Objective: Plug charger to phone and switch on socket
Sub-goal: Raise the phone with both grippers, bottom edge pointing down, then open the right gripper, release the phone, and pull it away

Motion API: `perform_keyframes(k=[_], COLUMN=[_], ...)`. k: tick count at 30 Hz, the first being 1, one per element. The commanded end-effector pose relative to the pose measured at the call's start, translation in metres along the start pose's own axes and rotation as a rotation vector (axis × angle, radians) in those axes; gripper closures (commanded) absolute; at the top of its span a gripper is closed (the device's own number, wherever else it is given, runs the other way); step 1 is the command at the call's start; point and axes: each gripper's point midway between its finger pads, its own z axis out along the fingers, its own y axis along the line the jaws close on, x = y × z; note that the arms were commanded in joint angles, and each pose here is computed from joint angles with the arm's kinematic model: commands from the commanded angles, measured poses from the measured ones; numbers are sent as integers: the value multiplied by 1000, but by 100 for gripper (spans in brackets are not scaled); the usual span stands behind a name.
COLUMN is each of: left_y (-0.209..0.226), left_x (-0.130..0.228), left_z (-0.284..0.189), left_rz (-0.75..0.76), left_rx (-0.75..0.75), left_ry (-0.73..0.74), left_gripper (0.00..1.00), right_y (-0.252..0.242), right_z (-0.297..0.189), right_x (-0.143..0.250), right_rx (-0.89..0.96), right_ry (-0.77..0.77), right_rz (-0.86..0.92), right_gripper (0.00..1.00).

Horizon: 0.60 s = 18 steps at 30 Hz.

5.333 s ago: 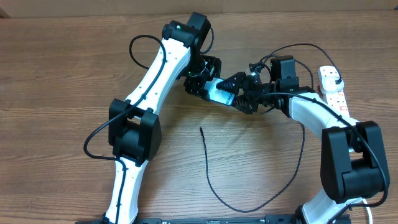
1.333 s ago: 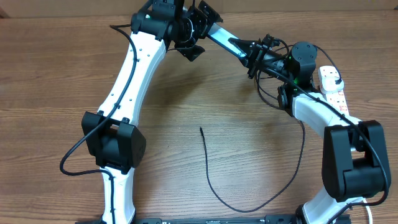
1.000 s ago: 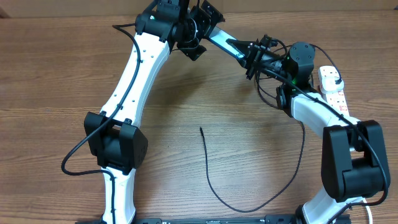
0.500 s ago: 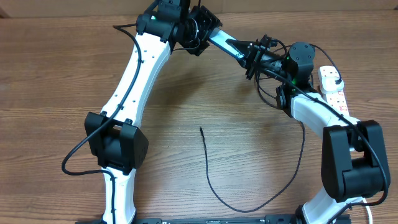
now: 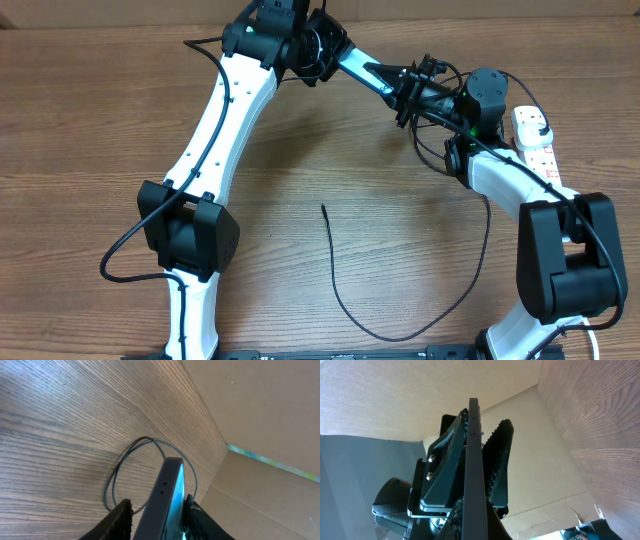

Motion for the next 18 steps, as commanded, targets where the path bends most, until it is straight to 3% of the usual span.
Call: perform_keyframes(k=[1,10,15,18], left_y=[-6,-7,-7,-7], left_x=[7,16,15,15], left_z=[-5,-1,-1,-1], left_rz=[24,38,39,39], left_rx=[4,-3,-5,-5], left_ry=[-5,-9,-14,-14], left_gripper=[68,78,91,92], right_y=[15,14,14,14], right_z=[2,2,2,2], right_x=[14,17,17,17], right_rx=[-27,-19,-18,-18], right_ry=[42,54,54,54], right_rz=[79,79,79,79], right_gripper=[96,96,96,94])
